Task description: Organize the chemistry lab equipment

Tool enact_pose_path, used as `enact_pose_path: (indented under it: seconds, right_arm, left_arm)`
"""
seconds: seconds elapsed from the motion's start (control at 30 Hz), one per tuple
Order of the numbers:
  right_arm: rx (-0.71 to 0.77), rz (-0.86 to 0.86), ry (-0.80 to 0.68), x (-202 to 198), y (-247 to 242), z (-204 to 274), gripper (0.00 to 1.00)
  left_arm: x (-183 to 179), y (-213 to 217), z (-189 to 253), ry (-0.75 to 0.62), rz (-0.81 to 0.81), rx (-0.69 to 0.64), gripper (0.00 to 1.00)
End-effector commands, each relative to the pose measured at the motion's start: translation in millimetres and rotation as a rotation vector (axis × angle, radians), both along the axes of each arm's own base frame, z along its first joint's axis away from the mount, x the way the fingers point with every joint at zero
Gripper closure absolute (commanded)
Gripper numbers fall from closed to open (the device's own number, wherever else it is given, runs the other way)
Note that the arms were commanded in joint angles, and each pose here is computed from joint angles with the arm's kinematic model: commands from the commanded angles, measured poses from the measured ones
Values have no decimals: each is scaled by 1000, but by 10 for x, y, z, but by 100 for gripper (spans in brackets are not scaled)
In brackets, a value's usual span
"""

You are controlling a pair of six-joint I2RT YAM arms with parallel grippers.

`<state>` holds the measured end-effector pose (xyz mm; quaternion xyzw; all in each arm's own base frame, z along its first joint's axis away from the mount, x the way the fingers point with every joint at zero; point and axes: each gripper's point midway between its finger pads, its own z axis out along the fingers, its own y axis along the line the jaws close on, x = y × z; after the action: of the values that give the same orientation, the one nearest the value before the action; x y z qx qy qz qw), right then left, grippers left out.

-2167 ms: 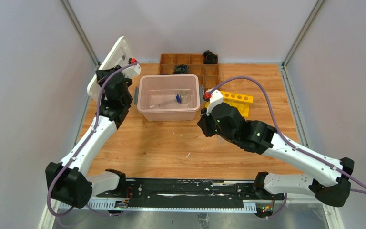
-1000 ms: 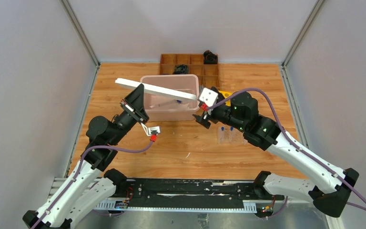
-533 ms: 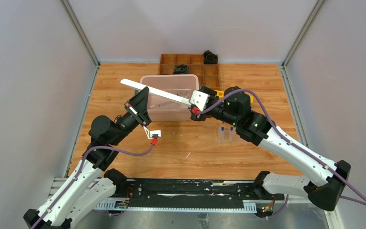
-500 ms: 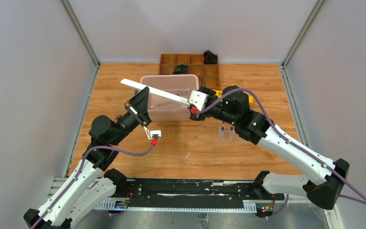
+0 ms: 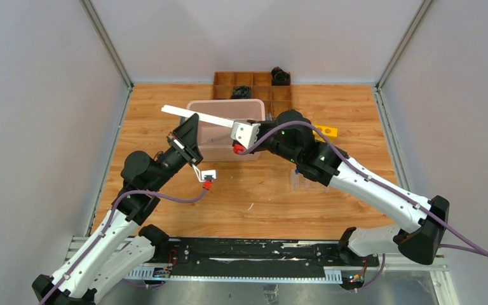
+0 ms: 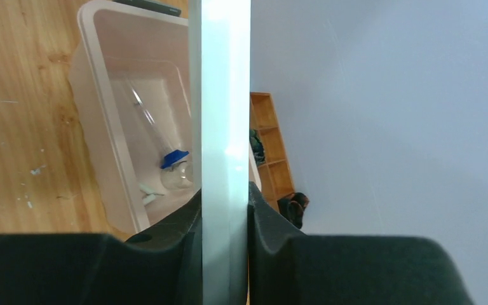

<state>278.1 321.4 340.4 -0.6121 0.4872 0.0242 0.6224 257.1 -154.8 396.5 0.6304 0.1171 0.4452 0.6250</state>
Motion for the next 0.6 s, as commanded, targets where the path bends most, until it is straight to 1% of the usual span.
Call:
enact_pose_path:
  seconds: [0.0,0.03,0.07,0.1,0.13,0.17,0.23,0.3,0.4,0.5,0.57]
  right_arm:
    - [-52,-60,-127,63,-38,177,100]
    - [-51,-77,-144,84,-67,208,100]
    - [-51,-98,-167,114,-100,245,100]
    - [-50,-123,-192,146,-138,286,100]
    - [-55,-153,-219,187,-181,324,100]
    - [-70,-182,-247,228,-227,343,100]
    - [-91,-249,-314,320,-321,429,100]
    - [-138,-304,-345,404,-407,421,100]
    - [-191,-386,-375,519,-545,398,100]
    - [-226,-429,-410,589,-602,319,100]
    - [-242,-442,-426,621,-592,240,100]
  left_arm:
    - [-130,25,409,-110,-21,-62,85]
    - [-126,28,409,-103,-21,-70,69]
    - [-115,31,406,-95,-21,-76,50]
    - [-99,37,398,-87,-15,-81,27]
    - [-70,46,384,-75,-6,-88,10]
    - [-36,71,373,-61,11,-99,1]
    - [28,121,341,-16,39,-133,0]
    - [73,187,291,70,63,-179,0]
    - [122,292,79,290,112,-235,0]
    - [120,402,-86,535,165,-375,0]
    - [88,456,-97,671,196,-487,0]
